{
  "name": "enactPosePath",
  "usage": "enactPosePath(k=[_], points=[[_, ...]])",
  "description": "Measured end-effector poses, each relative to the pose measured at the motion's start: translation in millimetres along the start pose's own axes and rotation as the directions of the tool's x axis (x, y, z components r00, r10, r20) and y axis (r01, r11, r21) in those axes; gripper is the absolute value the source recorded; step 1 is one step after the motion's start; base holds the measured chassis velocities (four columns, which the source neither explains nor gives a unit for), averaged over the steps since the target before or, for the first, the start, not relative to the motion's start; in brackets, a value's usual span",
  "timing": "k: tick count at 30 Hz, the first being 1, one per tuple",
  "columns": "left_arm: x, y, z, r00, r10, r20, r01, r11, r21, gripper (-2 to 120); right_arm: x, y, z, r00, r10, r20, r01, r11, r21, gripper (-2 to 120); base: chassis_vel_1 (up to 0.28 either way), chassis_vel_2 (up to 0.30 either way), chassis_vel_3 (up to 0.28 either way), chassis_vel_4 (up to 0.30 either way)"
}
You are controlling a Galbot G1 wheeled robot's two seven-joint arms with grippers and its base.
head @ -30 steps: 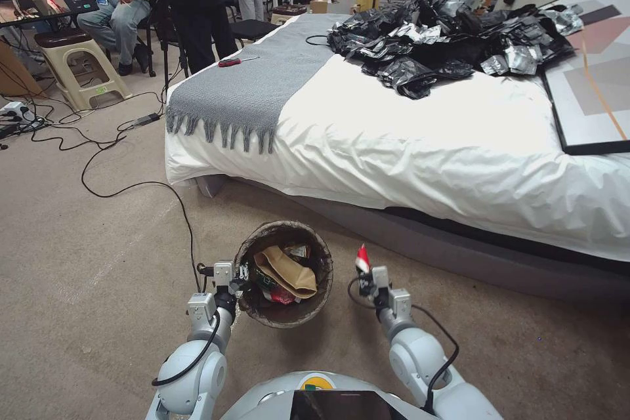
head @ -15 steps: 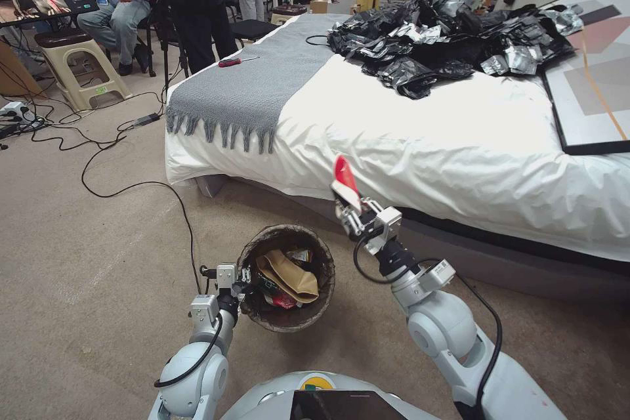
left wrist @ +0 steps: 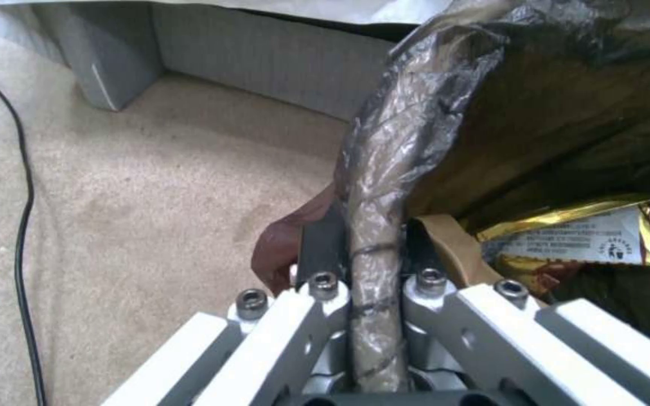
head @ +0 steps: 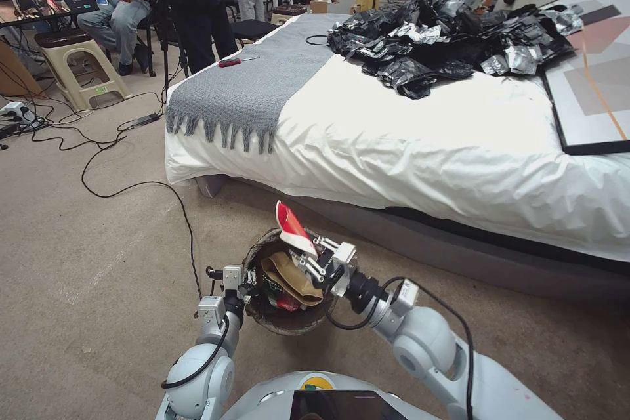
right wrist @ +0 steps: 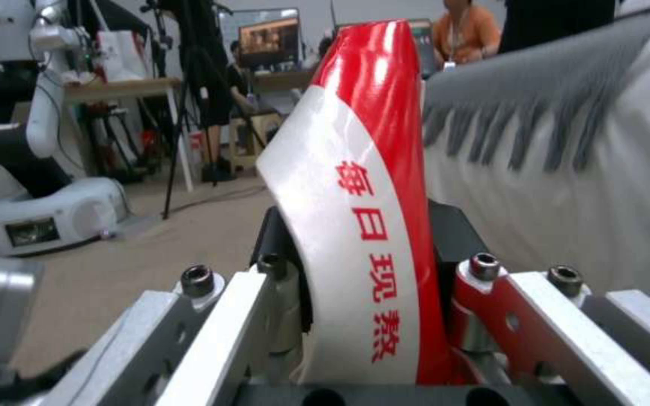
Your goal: Pick up the trash bin, then pick up the garbage from the floor and place it into the trash bin.
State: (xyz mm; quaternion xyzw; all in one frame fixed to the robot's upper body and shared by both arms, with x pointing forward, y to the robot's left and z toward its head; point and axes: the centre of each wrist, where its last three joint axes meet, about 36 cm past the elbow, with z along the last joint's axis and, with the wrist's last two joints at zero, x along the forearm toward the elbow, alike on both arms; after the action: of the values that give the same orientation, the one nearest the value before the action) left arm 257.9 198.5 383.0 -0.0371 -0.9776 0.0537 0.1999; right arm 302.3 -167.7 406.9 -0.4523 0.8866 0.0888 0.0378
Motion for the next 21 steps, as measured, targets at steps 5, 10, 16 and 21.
enactPosePath(k=[5, 10, 16, 21], points=[[0, -0.5, -0.9, 1.000, 0.001, 0.002, -0.001, 1.000, 0.001, 2, 0, -2, 30, 0.998, 0.029, -0.060, -0.030, 0.999, -0.023, 23, 0.000, 0.000, 0.000, 0.000], [0, -1.1, -2.4, 1.000, 0.001, 0.006, -0.001, 1.000, 0.004, 2, 3, -5, 48, 0.994, 0.058, -0.098, -0.061, 0.998, -0.024, 23, 0.000, 0.000, 0.000, 0.000], [0, -1.1, -3.0, 1.000, 0.002, 0.007, -0.002, 1.000, 0.006, 2, 3, -3, 55, 0.992, 0.071, -0.109, -0.075, 0.997, -0.033, 28, 0.000, 0.000, 0.000, 0.000], [0, -0.9, -4.2, 1.000, 0.002, 0.008, -0.002, 1.000, 0.007, 2, 1, -1, 58, 0.991, 0.072, -0.110, -0.077, 0.996, -0.035, 55, 0.000, 0.000, 0.000, 0.000]])
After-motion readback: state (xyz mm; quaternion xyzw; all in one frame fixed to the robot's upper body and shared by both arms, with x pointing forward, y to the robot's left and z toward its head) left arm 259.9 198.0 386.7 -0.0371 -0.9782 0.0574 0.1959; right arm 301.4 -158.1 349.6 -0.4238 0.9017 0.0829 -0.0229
